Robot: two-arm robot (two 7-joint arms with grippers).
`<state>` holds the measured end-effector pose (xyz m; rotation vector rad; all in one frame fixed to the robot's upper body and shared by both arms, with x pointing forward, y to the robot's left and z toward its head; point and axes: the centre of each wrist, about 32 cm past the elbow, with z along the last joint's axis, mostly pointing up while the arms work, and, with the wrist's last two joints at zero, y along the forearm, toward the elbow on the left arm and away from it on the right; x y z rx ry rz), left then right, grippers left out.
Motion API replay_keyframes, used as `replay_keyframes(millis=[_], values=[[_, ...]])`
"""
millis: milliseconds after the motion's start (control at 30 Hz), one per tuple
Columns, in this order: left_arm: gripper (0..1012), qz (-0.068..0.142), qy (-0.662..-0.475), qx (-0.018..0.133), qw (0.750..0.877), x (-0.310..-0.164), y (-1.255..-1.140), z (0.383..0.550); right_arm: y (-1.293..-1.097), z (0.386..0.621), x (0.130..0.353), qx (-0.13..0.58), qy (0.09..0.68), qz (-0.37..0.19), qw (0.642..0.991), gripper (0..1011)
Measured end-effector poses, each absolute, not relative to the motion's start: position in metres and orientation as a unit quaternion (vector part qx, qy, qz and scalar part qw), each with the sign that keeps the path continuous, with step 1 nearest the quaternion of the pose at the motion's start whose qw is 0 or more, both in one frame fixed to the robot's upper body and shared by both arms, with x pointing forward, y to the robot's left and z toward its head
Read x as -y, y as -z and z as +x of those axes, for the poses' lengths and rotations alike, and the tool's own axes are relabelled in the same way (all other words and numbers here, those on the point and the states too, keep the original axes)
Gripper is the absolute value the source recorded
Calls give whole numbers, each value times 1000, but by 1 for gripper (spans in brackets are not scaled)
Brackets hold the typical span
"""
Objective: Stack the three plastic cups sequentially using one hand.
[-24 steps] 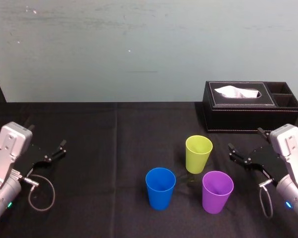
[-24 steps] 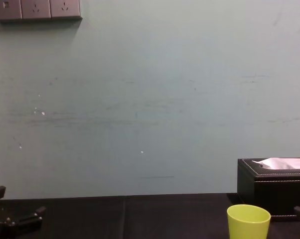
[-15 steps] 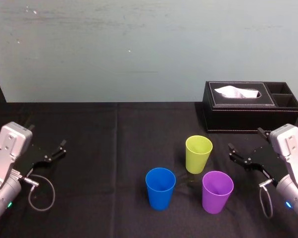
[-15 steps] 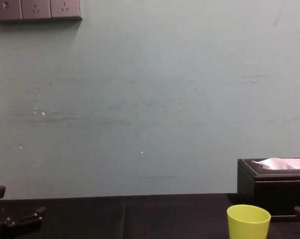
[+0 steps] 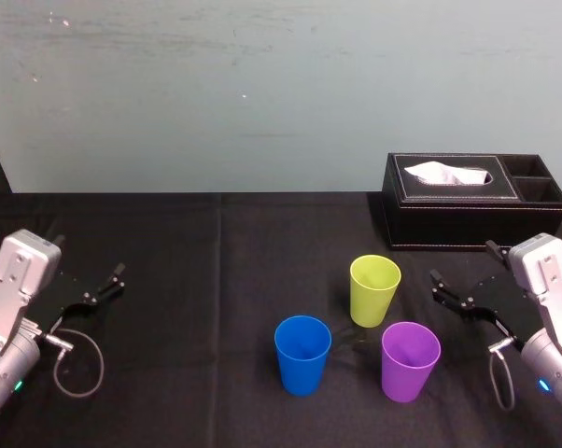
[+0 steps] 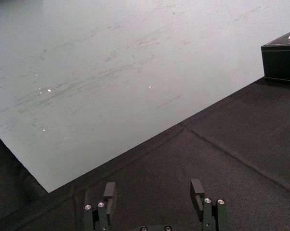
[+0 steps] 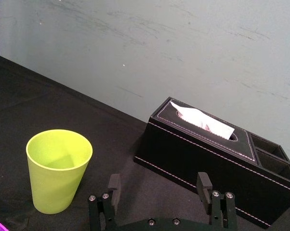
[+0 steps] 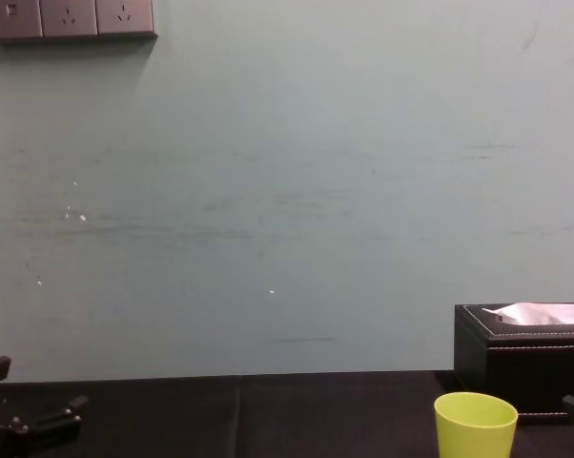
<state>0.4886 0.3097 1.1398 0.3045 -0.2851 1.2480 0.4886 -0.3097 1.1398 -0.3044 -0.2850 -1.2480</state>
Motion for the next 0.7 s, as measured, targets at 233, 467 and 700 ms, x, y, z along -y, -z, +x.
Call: replay_keyframes(millis=[233,467,700], values=[[1000,141,-580,132,791,-310,-1140,489,-1140,489,310,132,580,-141,791,1003],[1000,141,-580,132,791,-310,-1140,489,-1140,489,310,132,580,-141,791,1003],[1000,141,-580,132,791,-310,-1140,489,-1140,489,310,132,580,-141,791,1003]])
